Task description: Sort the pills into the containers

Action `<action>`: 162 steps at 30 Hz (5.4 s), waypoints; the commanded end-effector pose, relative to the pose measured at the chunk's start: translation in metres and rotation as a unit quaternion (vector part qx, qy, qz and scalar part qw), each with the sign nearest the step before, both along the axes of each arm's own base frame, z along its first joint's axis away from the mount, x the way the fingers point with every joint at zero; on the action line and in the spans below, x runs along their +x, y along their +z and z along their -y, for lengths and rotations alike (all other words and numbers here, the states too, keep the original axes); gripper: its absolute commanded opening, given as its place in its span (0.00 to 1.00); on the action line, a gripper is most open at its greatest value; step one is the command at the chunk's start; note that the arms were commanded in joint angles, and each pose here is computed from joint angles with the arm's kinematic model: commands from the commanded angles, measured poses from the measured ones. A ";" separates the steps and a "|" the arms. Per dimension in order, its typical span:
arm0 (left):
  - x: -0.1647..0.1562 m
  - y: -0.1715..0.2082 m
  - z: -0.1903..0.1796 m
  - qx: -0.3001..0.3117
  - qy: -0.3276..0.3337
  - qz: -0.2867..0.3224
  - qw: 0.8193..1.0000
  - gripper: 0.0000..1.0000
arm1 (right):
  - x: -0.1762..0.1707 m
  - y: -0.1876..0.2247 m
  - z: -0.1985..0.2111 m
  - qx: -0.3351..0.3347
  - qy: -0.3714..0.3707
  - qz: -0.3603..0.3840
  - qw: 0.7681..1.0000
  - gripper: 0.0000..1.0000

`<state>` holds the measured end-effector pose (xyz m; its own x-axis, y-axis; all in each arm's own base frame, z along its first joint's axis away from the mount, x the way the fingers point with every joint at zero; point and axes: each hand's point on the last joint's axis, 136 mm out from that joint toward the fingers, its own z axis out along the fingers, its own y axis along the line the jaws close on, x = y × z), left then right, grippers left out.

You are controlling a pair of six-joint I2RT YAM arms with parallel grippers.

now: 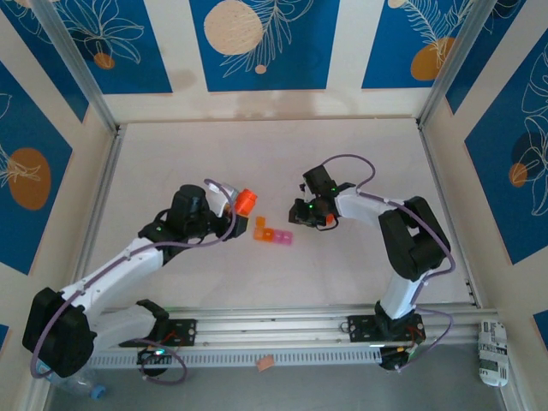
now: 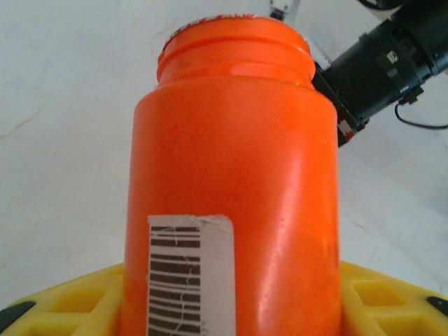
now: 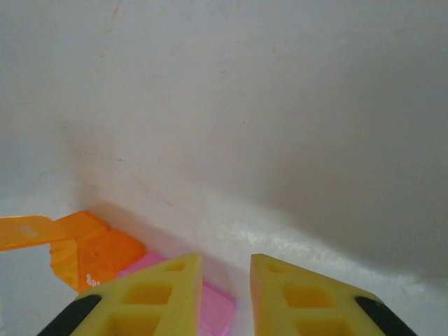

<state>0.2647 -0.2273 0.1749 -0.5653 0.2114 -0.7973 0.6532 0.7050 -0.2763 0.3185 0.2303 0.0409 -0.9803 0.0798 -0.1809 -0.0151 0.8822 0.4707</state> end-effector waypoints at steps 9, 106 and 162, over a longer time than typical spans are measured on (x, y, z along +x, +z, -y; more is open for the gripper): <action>-0.025 -0.035 -0.001 0.016 0.006 -0.053 0.998 0.00 | 0.001 -0.003 -0.015 0.020 0.022 -0.004 1.000 0.25; -0.032 -0.111 0.005 0.249 -0.037 -0.186 0.950 0.00 | -0.062 -0.021 -0.036 0.025 0.066 -0.054 0.996 0.20; -0.020 -0.100 -0.003 0.344 -0.066 -0.199 0.915 0.00 | -0.066 -0.025 -0.035 0.019 0.068 -0.058 0.996 0.18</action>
<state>0.2451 -0.2244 0.0693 -0.7364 0.6438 -0.2079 0.6656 0.7445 -0.0520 0.2726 0.2753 0.0396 -0.9887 -0.0331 -0.1465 -0.1100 0.8238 0.5562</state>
